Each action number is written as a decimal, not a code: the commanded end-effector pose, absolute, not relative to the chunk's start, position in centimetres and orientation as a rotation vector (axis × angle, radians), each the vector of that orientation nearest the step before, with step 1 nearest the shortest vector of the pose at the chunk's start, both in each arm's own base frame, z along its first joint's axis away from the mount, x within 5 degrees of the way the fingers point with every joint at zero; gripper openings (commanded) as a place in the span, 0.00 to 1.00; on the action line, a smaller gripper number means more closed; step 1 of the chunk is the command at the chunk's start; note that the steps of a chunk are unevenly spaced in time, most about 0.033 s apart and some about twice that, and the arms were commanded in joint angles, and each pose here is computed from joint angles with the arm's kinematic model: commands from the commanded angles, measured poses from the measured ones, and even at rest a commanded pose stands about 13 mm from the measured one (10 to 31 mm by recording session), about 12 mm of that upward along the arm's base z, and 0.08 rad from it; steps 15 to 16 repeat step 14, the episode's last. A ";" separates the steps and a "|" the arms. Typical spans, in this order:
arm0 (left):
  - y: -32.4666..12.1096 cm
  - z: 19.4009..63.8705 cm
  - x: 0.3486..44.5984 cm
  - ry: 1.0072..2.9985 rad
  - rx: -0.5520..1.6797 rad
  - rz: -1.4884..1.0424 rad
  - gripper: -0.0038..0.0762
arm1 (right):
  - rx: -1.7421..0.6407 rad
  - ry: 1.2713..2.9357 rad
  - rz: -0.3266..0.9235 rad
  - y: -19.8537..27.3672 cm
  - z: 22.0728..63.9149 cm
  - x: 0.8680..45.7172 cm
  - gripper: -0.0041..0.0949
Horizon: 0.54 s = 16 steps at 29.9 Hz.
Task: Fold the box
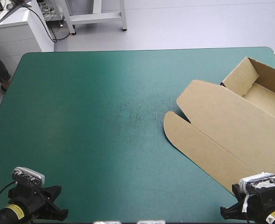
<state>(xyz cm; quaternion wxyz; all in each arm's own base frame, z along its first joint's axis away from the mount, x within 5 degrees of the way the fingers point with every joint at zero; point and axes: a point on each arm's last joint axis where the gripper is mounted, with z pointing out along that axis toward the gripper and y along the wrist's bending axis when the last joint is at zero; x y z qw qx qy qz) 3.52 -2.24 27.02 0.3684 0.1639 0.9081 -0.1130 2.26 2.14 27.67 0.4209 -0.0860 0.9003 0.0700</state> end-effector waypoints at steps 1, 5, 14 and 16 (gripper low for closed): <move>-2.5 28.0 3.9 2.269 0.408 -0.315 0.04 | -0.215 2.162 0.177 2.2 28.9 2.6 0.04; -2.5 28.0 3.8 2.280 0.406 -0.326 0.04 | -0.214 2.188 0.186 2.2 28.3 2.7 0.04; -2.5 28.0 3.8 2.280 0.406 -0.326 0.04 | -0.214 2.190 0.187 2.2 28.3 2.7 0.04; -2.5 28.0 3.8 2.280 0.406 -0.326 0.04 | -0.214 2.190 0.187 2.2 28.3 2.7 0.04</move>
